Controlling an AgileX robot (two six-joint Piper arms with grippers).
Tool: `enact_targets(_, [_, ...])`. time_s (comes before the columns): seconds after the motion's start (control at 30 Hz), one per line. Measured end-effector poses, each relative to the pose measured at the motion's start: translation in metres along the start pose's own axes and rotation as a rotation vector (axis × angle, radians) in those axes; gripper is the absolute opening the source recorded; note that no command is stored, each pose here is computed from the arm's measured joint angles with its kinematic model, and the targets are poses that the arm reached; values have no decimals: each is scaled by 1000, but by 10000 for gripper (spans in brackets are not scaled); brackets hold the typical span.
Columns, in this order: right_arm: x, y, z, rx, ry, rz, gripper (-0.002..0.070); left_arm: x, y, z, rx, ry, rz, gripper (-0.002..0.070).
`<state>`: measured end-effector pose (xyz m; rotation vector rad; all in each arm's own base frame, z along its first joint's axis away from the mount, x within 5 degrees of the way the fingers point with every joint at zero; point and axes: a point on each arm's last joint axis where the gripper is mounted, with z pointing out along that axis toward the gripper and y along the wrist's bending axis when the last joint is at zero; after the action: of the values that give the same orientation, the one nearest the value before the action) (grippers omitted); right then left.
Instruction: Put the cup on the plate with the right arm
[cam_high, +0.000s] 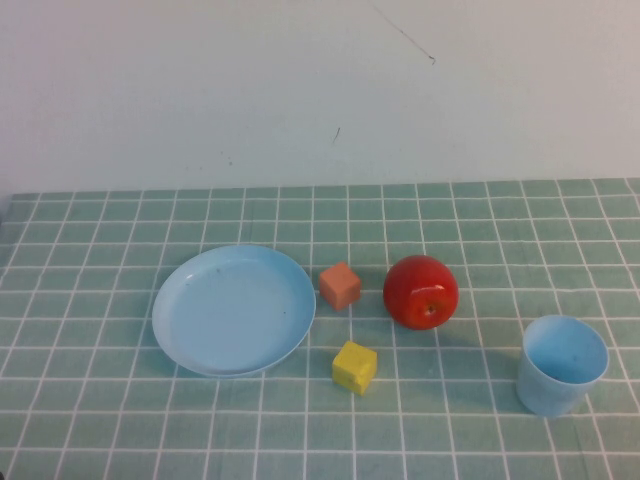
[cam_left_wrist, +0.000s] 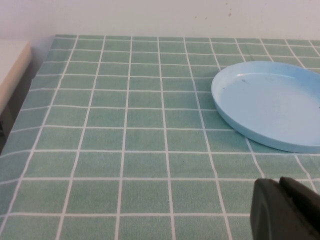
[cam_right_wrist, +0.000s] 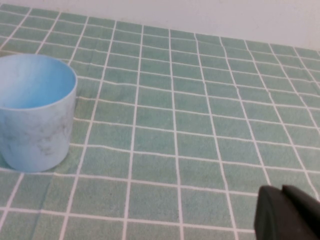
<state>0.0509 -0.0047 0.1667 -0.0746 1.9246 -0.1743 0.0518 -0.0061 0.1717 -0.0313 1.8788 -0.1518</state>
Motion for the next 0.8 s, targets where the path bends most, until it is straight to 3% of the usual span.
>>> enact_targets(0.3, [-6, -1, 0, 13, -74, 0, -2, 0, 0, 0, 0, 0, -2, -3])
enact_targets(0.8, [-74, -15, -40, 170, -968, 49, -2, 0, 0, 0, 0, 0, -2, -3])
